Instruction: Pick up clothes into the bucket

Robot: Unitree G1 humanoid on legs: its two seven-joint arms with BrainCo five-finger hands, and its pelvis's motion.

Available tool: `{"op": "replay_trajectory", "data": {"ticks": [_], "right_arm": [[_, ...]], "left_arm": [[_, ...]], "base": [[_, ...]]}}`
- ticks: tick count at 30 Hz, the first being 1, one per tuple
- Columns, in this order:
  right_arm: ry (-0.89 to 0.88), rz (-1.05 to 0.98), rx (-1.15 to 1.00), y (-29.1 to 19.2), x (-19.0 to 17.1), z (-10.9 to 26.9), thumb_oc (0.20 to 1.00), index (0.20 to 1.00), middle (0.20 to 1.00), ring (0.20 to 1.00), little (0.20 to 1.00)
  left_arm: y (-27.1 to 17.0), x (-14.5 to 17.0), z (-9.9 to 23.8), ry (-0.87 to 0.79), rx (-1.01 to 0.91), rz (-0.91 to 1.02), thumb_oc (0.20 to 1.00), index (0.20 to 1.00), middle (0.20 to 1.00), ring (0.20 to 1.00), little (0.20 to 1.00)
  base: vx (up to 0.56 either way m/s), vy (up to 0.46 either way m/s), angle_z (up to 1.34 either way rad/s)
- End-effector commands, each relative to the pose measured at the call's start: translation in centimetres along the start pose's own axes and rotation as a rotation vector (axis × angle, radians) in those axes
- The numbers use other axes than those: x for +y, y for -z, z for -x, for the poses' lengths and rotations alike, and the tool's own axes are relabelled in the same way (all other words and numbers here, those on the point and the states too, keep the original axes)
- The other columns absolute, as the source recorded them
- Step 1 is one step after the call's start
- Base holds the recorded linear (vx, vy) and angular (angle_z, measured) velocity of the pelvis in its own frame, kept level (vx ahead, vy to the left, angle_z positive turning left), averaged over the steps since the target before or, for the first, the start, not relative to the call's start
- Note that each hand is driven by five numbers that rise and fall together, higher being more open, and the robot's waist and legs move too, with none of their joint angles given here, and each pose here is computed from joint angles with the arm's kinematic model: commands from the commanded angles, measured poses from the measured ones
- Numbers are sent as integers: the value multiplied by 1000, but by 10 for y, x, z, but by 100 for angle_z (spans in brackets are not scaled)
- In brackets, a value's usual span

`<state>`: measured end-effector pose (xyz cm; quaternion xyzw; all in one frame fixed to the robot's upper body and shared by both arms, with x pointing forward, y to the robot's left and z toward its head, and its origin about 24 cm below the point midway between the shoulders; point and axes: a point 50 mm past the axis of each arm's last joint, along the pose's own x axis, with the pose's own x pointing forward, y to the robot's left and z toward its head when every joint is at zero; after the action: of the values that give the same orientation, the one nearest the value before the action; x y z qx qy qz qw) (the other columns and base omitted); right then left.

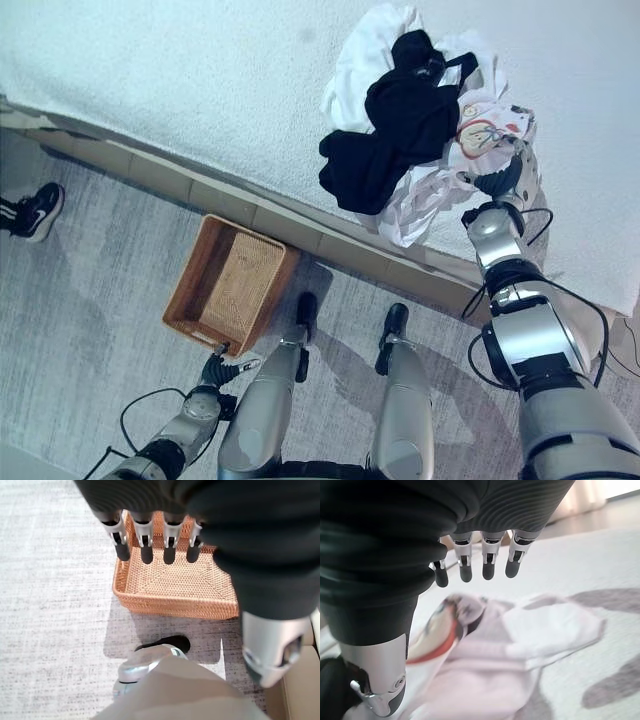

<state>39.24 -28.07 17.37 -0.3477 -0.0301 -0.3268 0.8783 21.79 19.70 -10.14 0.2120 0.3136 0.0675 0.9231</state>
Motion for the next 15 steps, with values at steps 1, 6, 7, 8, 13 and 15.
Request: {"op": "replay_trajectory", "data": {"ticks": [1,6,7,8,13,15], "right_arm": [[27,14,-35,-10,-20,-13,1000,1000,1000,1000,1000],[-104,86,34,0,-10,-11,802,802,802,802,802],[-114,81,52,3,-8,-10,689,689,689,689,689],[-123,78,66,6,-6,-9,551,551,551,551,551],[-132,73,52,2,-5,-9,200,200,200,200,200],[-127,64,41,-1,-5,-10,200,200,200,200,200]], "left_arm": [[-9,-25,8,47,-30,81,1000,1000,1000,1000,1000],[-16,-26,5,58,-39,86,1000,1000,1000,1000,1000],[-13,-26,6,59,-30,92,1000,1000,1000,1000,1000],[-14,-26,6,59,-28,101,1000,1000,1000,1000,1000],[-13,-23,4,46,-13,104,1000,1000,1000,1000,1000],[-14,-23,3,40,-14,107,1000,1000,1000,1000,1000]], "base": [[-13,-29,13],[13,-76,24],[0,-11,27],[70,-47,28],[-6,0,3],[-9,3,-2]]}}
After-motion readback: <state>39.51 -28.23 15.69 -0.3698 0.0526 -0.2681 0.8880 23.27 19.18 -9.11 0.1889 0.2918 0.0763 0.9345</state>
